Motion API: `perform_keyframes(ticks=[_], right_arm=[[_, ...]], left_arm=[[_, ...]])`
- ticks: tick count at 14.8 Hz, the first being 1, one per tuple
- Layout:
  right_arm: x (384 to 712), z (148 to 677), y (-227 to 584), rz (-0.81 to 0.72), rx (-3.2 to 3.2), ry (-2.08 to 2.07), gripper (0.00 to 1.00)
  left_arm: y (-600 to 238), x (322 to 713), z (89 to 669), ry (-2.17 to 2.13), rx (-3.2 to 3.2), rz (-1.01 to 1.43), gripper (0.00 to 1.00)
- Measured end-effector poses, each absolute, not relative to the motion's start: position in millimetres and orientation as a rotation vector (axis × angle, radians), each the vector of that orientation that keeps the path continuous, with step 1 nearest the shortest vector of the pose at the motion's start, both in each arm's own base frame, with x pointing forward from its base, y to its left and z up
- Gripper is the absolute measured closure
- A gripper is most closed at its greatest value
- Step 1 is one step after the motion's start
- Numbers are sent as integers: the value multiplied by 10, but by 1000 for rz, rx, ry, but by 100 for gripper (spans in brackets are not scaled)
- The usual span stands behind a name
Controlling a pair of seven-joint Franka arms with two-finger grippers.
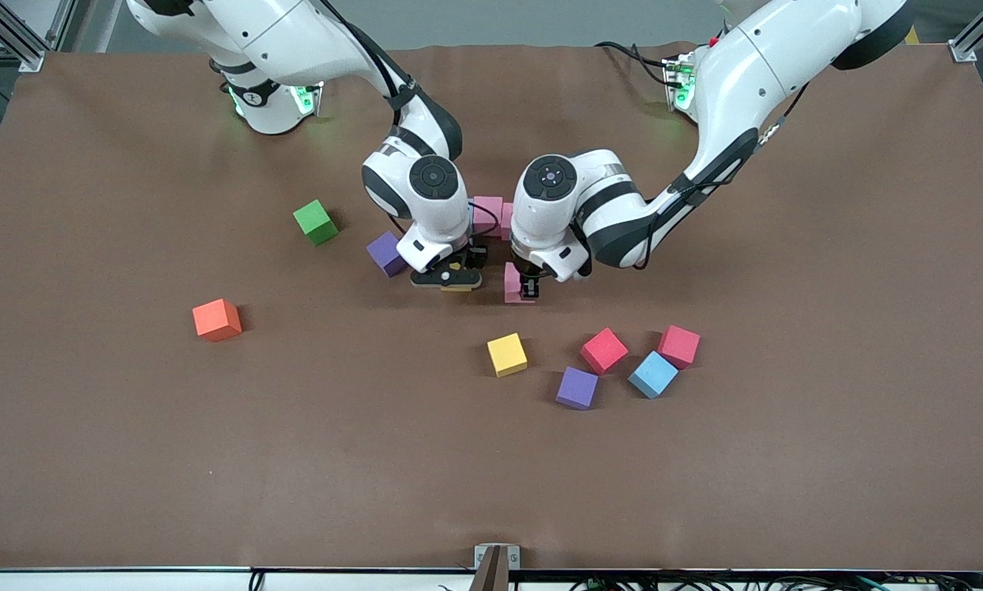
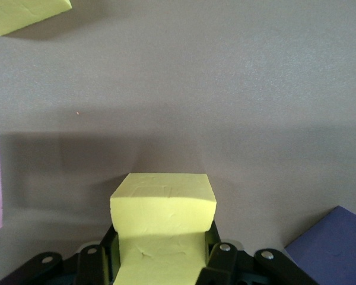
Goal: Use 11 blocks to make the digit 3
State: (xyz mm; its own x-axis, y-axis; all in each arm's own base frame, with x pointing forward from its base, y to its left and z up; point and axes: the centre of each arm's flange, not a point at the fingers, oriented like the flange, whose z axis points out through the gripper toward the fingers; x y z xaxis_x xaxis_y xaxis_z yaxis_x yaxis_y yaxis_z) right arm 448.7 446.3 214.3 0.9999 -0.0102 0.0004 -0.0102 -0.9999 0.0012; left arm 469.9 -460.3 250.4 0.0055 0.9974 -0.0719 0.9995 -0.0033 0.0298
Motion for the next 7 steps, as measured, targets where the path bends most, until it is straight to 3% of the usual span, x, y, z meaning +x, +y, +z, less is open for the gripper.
perform_keyframes(ticks=[7], right_arm=[[4506,2143,4457,2,3139,5,44]], left_arm=[[-4600,4707,2507,2166,2173,-45,45]])
